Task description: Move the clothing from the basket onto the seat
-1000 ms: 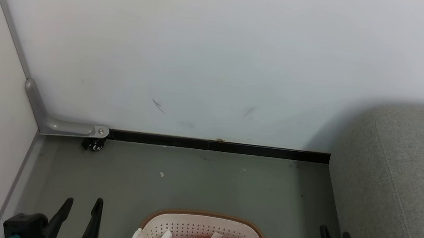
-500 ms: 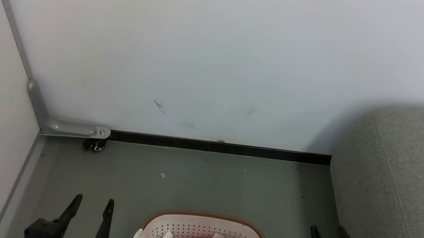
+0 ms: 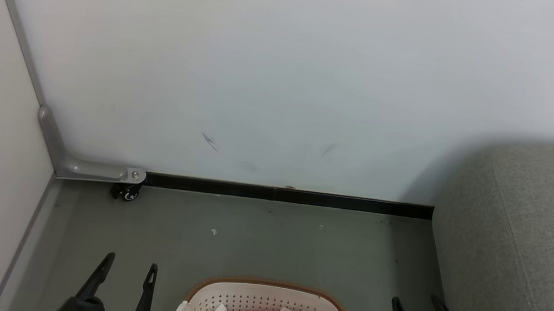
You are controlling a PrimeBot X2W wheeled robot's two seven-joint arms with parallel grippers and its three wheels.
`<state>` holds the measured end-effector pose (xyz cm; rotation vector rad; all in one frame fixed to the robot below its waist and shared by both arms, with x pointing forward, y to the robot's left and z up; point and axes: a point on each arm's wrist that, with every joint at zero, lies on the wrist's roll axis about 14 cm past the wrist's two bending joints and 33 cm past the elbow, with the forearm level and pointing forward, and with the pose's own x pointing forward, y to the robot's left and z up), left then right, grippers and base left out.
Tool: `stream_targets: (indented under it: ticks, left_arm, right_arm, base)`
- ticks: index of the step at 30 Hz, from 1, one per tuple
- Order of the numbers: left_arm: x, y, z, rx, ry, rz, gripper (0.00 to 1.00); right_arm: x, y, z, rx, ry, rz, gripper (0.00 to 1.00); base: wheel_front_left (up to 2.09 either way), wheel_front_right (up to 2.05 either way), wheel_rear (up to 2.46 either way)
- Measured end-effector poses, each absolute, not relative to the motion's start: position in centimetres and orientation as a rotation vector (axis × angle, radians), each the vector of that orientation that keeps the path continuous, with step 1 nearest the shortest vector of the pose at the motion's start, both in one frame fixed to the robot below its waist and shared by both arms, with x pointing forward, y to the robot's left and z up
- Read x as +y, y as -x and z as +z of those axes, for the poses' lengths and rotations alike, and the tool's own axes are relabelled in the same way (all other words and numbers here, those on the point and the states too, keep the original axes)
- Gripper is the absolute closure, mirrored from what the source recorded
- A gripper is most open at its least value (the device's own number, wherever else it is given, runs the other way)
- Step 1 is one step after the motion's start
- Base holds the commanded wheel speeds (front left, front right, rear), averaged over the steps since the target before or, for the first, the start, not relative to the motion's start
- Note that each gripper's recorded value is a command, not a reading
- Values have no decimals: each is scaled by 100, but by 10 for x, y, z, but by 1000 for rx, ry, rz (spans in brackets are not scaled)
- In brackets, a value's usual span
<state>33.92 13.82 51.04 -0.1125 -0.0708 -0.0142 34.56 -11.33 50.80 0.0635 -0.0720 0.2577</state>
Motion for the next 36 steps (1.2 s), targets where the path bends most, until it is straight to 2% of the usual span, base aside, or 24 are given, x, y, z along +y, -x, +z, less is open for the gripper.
stream_targets:
  ticks: [36]
  left_arm:
    - [141,-342,492,-12,118,-7,0]
  right_arm:
    - [-117,-346,505,-69,-65,246,0]
  base:
    - [0,0,0]
